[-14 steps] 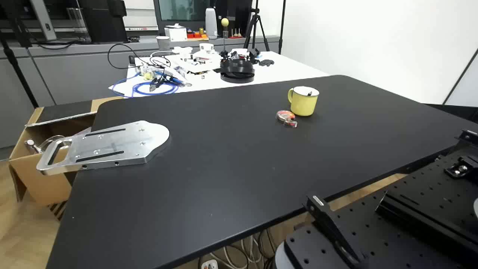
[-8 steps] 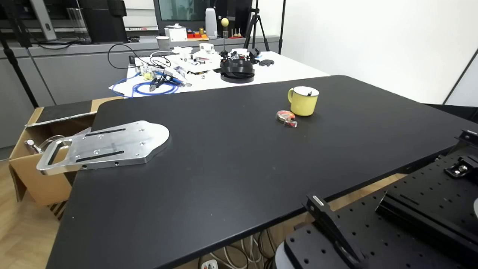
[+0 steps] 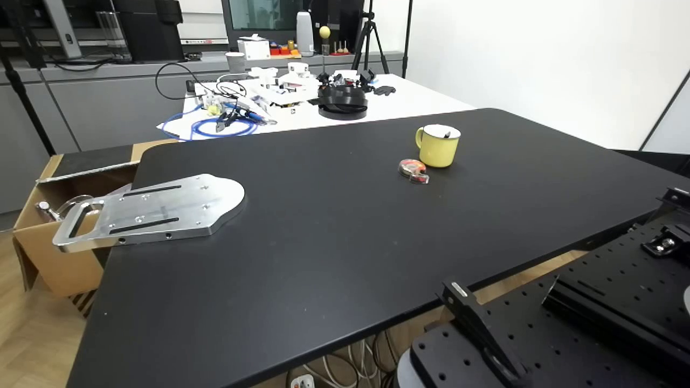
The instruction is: Flip the pen in the cup
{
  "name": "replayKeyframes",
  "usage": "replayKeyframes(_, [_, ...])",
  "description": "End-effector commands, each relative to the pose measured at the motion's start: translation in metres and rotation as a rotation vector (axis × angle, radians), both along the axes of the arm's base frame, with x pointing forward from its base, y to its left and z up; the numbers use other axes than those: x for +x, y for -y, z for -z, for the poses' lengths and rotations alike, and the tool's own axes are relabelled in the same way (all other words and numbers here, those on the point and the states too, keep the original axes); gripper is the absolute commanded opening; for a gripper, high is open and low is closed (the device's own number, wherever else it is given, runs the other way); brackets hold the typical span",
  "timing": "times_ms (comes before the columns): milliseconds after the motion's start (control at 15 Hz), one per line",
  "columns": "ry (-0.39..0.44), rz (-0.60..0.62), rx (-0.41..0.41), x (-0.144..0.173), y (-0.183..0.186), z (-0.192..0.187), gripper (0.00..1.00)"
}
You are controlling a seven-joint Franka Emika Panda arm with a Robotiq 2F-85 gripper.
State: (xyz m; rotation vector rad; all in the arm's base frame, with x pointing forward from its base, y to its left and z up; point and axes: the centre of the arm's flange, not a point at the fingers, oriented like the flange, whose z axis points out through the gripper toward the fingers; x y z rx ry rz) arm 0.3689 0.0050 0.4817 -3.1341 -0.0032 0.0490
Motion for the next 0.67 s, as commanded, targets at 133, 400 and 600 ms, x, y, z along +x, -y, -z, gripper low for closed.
replayKeyframes(133, [0.0, 0.0, 0.0, 0.0, -0.0001, 0.0001, 1.0])
replayKeyframes(400, [0.0, 0.0, 0.0, 0.0, -0.0001, 0.0001, 1.0])
replayKeyframes(600, [-0.008, -0.004, -0.004, 0.0049, 0.0011, -0.0006, 1.0])
